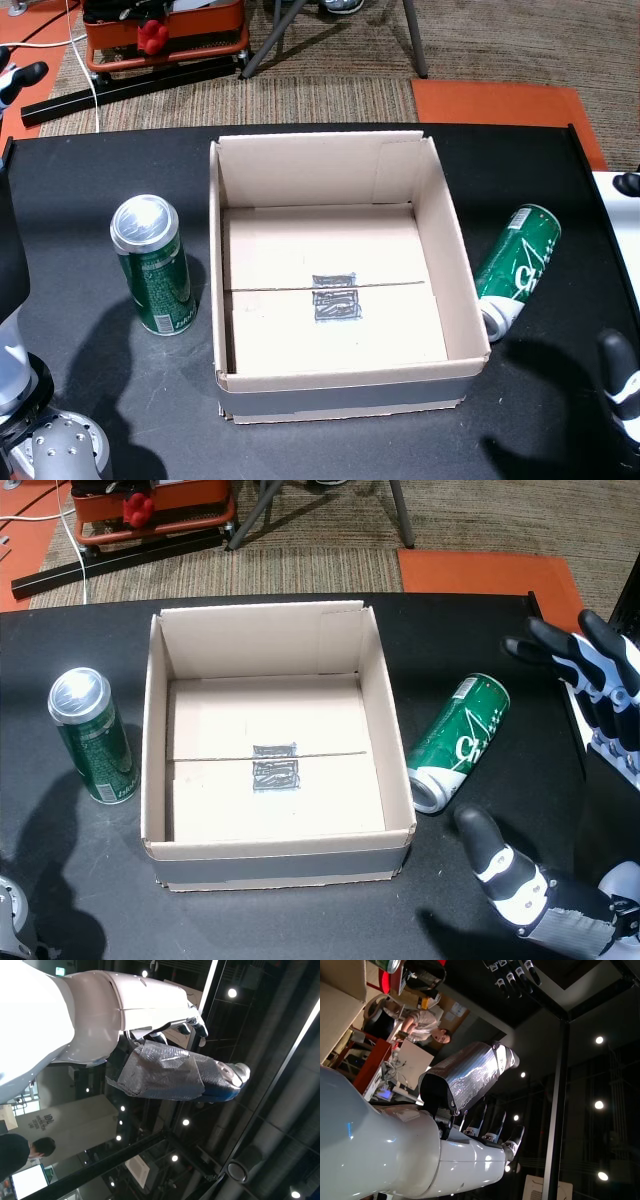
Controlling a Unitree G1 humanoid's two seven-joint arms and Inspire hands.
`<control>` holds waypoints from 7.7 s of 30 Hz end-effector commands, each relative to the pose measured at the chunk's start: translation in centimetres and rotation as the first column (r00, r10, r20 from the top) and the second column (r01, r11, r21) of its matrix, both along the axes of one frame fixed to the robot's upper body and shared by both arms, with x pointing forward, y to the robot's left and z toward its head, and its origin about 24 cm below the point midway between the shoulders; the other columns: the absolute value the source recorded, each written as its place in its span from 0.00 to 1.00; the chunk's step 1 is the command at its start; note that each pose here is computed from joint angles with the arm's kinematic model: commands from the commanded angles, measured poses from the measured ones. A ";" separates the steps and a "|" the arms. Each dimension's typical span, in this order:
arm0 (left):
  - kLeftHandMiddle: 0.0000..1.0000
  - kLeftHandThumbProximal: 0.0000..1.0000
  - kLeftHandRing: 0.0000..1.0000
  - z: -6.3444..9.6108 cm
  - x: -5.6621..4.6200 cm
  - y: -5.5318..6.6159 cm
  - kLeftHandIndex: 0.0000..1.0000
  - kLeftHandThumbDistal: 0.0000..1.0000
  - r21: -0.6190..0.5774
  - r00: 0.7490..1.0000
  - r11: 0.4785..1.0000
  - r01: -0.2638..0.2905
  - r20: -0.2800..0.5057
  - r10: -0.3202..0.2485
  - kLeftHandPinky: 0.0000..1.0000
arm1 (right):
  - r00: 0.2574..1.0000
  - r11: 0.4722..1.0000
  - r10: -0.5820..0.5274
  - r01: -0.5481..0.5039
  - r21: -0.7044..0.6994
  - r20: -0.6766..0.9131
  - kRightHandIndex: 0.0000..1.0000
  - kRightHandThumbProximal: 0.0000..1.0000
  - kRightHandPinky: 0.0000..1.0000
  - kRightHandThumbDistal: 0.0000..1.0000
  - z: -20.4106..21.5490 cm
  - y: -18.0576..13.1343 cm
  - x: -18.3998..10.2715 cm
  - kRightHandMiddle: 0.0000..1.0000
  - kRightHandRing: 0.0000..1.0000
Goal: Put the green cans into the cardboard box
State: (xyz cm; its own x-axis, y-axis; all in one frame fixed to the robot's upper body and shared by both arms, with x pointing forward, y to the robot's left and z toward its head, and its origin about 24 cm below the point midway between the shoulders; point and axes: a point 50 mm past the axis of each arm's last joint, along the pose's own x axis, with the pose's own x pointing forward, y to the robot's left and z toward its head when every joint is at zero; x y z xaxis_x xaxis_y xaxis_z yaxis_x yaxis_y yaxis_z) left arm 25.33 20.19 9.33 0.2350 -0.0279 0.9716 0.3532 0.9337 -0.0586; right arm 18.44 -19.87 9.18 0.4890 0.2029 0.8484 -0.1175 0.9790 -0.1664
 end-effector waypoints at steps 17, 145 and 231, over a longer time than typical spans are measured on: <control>0.80 0.77 0.96 -0.2 -0.1 -0.1 0.70 0.61 0.024 1.000 1.000 0.008 -0.014 -0.007 0.93 | 1.000 1.000 -0.011 0.011 -0.009 -0.006 0.68 0.48 0.87 0.82 -0.1 -0.2 -0.1 0.70 0.79; 0.80 0.75 0.96 -1.0 1.5 -0.6 0.72 0.64 -0.033 0.999 0.999 0.036 -0.016 -0.036 0.91 | 0.922 -0.075 -0.293 0.243 -0.967 0.255 0.82 0.23 0.81 1.00 -3.3 -6.7 11.7 0.82 0.85; 0.80 0.80 0.97 -0.8 1.0 -2.2 0.71 0.61 -0.044 1.000 0.999 0.021 -0.014 -0.021 0.91 | 0.906 -0.385 -0.123 0.333 -0.861 0.405 0.92 0.44 0.89 1.00 -3.2 -3.9 15.7 0.91 0.93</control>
State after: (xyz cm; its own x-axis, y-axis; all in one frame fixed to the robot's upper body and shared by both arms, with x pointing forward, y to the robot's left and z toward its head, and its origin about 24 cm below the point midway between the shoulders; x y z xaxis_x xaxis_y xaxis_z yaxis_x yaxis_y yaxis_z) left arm 26.63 18.84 8.87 0.2408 -0.0076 0.9706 0.3635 0.9279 -0.0829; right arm 33.97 -24.09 5.74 0.7390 0.6311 -0.2357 0.1766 -0.5192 -0.8362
